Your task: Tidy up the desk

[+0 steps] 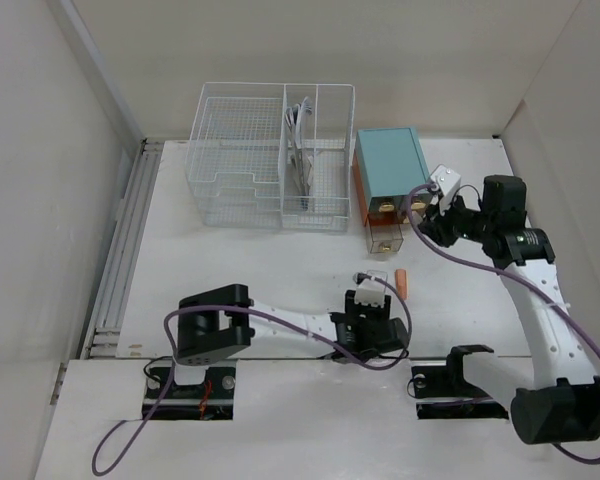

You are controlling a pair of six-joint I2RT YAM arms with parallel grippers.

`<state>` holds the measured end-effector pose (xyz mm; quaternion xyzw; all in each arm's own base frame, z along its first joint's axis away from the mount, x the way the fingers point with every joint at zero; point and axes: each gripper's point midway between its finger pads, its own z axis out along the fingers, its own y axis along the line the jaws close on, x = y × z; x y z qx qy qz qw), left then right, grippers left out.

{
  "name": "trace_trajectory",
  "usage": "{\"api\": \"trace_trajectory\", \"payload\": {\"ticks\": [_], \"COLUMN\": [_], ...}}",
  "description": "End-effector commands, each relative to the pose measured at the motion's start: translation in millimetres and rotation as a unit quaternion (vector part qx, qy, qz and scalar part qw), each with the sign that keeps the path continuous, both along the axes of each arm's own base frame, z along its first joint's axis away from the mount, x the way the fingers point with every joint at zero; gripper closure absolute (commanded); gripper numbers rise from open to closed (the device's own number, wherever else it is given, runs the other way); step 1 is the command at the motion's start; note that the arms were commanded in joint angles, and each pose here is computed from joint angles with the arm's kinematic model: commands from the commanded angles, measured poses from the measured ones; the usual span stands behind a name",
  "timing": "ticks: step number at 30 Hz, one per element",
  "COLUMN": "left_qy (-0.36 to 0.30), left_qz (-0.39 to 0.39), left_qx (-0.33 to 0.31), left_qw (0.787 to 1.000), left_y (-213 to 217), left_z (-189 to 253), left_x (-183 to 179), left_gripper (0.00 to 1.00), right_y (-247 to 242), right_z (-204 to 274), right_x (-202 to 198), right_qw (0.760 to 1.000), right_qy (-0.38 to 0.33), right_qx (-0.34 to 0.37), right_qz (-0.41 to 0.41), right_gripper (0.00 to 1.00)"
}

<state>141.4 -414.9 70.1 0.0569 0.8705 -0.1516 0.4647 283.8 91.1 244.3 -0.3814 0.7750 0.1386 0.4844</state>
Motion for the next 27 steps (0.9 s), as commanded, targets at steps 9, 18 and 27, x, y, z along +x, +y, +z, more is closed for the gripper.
{"api": "trace_trajectory", "payload": {"ticks": [9,18,27], "left_qy": [0.021,0.050,0.063], "left_qz": [-0.047,-0.032,-0.027], "left_qx": [0.032,0.083,0.084], "left_qw": [0.998,0.995,0.994], "left_y": [-20.9,-10.7,-8.2], "left_z": [6.0,-26.8,-38.8], "left_x": [8.4,7.1,7.4], "left_gripper": [0.54,0.54,0.59], "right_y": [15.6,15.4,15.3], "right_z": [-9.9,-14.6,-22.9], "right_x": [2.6,5.3,11.5], "right_qw": [0.997,0.995,0.994], "right_qy": [0.056,0.073,0.087], "right_qx": [0.055,0.058,0.056], "right_qz": [0.022,0.026,0.027], "right_gripper": [1.00,1.00,1.00]}}
